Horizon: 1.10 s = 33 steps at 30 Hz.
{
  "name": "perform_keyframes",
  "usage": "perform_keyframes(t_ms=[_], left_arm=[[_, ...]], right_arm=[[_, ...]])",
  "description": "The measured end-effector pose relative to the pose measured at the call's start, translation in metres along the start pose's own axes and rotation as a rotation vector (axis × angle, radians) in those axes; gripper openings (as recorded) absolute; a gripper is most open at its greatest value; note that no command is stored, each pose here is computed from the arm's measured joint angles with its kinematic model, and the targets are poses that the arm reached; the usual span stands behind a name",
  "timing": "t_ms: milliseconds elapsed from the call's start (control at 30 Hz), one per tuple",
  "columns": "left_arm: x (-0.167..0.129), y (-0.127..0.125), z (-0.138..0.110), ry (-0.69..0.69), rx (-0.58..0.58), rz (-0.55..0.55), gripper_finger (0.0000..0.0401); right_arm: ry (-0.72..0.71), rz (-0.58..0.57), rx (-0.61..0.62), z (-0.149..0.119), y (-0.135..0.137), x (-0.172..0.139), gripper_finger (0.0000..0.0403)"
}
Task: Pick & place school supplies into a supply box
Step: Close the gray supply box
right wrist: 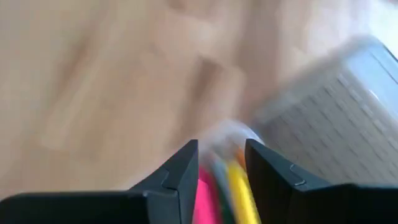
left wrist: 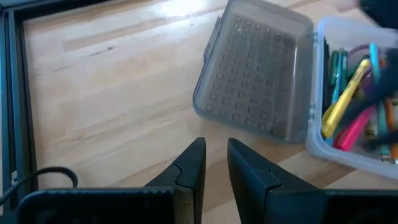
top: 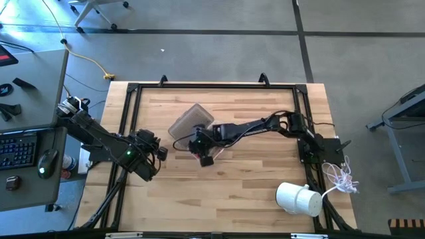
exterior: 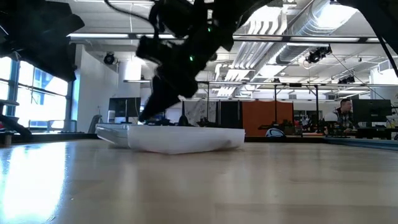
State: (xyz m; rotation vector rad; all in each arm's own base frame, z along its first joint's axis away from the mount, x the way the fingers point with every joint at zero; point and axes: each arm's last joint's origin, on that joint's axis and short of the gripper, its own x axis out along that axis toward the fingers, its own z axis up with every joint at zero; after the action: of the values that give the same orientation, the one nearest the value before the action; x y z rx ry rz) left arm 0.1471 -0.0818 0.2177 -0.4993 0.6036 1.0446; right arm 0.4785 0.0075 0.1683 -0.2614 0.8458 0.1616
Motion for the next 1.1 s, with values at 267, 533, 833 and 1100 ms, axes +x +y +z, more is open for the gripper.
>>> perform_keyframes(t_ms=[267, 533, 833, 1100], left_arm=[[0.0, -0.003, -0.003, 0.077, -0.031, -0.007, 0.0101], [0.0, -0.008, -0.003, 0.025, -0.072, -0.064, 0.0101], [0.01, -0.007, -0.012, -0.013, -0.095, -0.094, 0.0075], [0.016, -0.001, -0.017, -0.036, -0.054, -0.08, 0.0028]], right_arm=[[-0.033, 0.12, -0.014, 0.025, 0.032, -0.01, 0.013], [-0.17, 0.121, 0.215, 0.041, 0.077, -0.009, 0.0108], [-0.221, 0.163, 0.183, 0.035, 0.135, -0.006, 0.0011], [-0.138, -0.013, 0.077, 0.028, 0.151, -0.008, 0.0003]])
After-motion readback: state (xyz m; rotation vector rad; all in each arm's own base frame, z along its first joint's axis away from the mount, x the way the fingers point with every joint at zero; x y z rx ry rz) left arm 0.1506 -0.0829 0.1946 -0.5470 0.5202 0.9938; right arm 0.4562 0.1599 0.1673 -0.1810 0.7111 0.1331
